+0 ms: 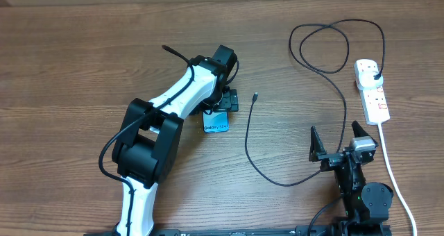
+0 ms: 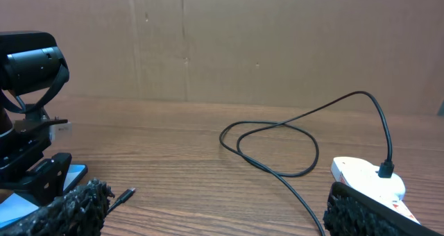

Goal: Plug charger to phone and switch on socket

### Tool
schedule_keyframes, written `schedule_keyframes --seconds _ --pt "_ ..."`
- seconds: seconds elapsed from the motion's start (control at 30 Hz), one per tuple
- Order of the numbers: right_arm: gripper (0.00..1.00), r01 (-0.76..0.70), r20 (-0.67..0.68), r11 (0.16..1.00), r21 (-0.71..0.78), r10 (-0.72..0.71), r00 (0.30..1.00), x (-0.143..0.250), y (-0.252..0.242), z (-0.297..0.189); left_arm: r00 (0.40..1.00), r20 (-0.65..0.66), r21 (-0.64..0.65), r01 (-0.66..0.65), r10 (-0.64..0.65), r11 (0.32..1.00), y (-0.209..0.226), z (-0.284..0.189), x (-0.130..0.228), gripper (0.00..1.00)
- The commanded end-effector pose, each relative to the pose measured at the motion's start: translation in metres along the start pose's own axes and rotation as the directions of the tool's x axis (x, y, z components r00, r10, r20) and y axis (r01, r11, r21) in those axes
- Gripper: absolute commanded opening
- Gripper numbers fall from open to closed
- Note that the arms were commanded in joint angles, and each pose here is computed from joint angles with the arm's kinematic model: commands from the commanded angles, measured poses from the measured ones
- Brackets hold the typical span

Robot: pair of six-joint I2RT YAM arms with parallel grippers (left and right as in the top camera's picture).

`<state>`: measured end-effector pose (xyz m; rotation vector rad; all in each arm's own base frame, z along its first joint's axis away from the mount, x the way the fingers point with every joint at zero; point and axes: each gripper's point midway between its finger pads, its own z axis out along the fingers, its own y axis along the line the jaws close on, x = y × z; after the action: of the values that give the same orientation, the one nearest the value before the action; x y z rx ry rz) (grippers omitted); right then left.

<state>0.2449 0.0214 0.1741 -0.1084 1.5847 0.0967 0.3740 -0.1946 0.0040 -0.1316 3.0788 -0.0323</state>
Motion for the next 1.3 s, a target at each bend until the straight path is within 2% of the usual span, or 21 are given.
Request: schedule_keyframes --seconds 0.0,0.97,1.27 --pt "1.00 -0.002 0.002 1.000 0.009 0.002 1.000 0.002 -0.002 0.000 1.000 -0.010 -0.022 -0.022 0.022 1.000 0.002 0.006 0.003 1.00" --pt "1.00 -0.002 0.002 1.000 0.009 0.002 1.000 0.002 -0.002 0.000 0.999 0.005 -0.042 -0.053 0.053 0.998 -0.005 0.006 0.007 1.00" --pt "1.00 -0.002 0.002 1.000 0.009 0.002 1.000 0.002 -0.002 0.000 0.996 0.069 -0.037 -0.052 0.055 0.998 -0.010 0.006 -0.006 1.00"
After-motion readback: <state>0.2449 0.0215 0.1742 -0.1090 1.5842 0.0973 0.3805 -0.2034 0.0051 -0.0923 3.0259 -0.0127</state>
